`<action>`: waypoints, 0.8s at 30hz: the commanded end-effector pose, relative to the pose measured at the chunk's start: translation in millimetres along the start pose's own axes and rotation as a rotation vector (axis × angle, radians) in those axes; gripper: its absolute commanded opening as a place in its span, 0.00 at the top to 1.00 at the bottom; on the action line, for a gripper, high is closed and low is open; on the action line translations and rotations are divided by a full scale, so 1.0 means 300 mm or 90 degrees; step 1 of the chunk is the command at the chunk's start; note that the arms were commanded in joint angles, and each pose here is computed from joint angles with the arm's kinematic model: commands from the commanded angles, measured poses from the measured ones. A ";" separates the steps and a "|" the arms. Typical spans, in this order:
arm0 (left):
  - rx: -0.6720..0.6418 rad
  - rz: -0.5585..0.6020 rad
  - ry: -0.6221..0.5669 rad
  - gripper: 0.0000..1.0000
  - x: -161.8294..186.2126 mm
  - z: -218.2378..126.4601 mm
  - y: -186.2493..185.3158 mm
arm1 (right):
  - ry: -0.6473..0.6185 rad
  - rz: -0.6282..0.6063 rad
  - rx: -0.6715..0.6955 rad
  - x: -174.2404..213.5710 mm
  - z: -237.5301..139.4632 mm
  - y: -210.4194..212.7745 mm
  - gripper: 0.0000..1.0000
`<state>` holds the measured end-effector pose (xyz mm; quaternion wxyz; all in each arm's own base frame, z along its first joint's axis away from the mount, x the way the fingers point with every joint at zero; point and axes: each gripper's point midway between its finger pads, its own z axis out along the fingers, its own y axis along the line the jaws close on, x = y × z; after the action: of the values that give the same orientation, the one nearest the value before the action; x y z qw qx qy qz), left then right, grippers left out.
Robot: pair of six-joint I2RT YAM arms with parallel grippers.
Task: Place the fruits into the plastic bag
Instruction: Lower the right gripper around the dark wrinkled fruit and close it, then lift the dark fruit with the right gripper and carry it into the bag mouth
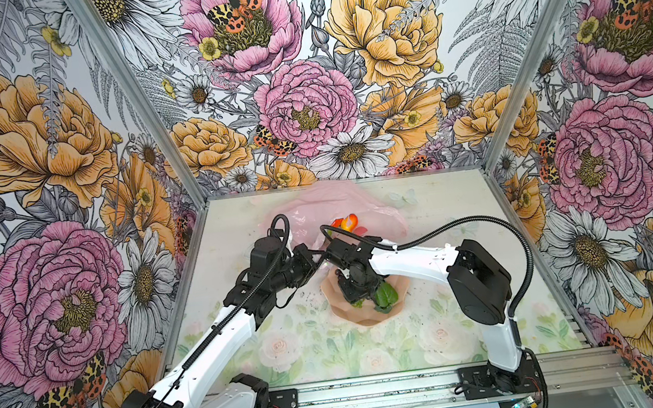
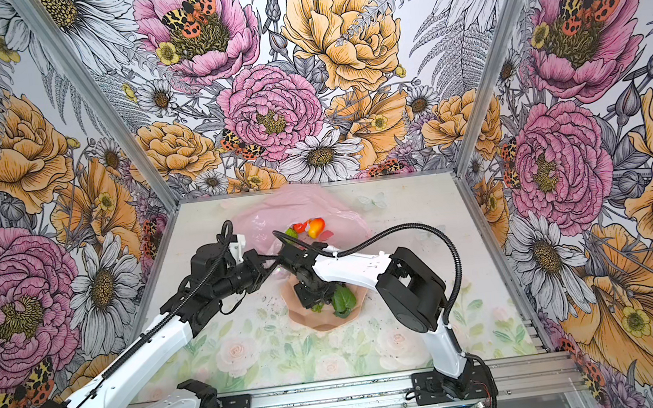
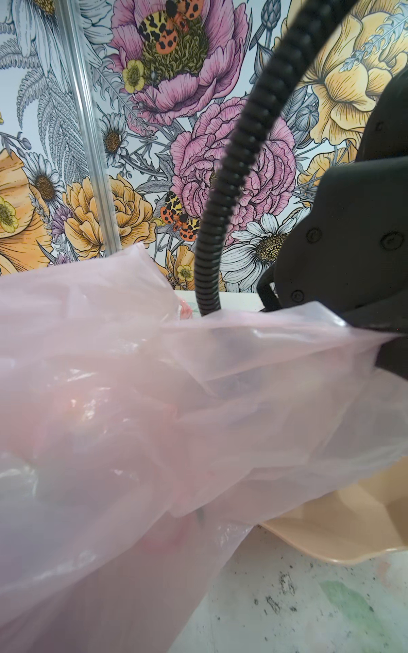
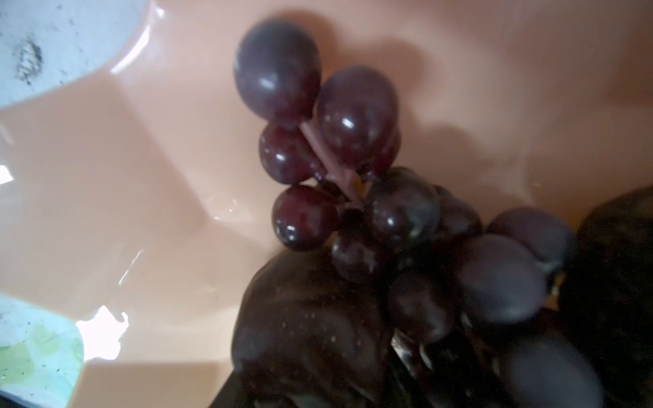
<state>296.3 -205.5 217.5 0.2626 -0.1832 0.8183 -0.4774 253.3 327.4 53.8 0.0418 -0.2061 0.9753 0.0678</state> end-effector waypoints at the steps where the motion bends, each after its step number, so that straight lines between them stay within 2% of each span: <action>1: -0.001 -0.002 0.008 1.00 0.010 0.008 0.008 | -0.066 -0.007 -0.029 -0.046 -0.107 0.022 0.65; 13: 0.005 0.000 0.004 1.00 0.000 0.012 -0.006 | -0.101 0.032 -0.167 -0.037 -0.261 0.068 0.66; 24: 0.006 0.002 -0.002 1.00 -0.006 0.010 -0.016 | -0.144 0.135 -0.313 -0.095 -0.406 0.057 0.66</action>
<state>297.9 -206.2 212.9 0.2581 -0.1855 0.8210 -0.4742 260.1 328.9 151.0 0.0783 -0.1221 0.9520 0.2695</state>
